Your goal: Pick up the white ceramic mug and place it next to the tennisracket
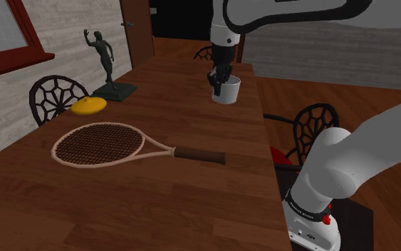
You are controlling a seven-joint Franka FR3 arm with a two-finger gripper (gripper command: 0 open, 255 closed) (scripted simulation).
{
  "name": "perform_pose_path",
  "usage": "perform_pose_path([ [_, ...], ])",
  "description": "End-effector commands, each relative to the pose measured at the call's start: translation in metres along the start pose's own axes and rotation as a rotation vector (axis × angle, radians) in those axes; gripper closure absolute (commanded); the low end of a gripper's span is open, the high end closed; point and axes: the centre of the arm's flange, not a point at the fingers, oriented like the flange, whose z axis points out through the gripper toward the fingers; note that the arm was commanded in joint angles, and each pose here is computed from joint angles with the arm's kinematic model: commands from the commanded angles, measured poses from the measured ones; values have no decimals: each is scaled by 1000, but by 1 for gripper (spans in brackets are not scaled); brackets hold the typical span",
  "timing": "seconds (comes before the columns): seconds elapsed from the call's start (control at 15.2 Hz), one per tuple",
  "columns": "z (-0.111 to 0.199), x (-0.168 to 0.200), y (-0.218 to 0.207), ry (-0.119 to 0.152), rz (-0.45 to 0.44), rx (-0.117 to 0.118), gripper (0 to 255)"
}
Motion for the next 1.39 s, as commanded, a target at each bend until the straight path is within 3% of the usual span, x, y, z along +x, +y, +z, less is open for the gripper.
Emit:
perform_pose_path([
  [0.0,1,-22,-14,-1,1,-1,255],
  [0.86,-11,-168,-108,-1,1,-1,255],
  [1.32,26,-170,-109,-1,1,-1,255],
])
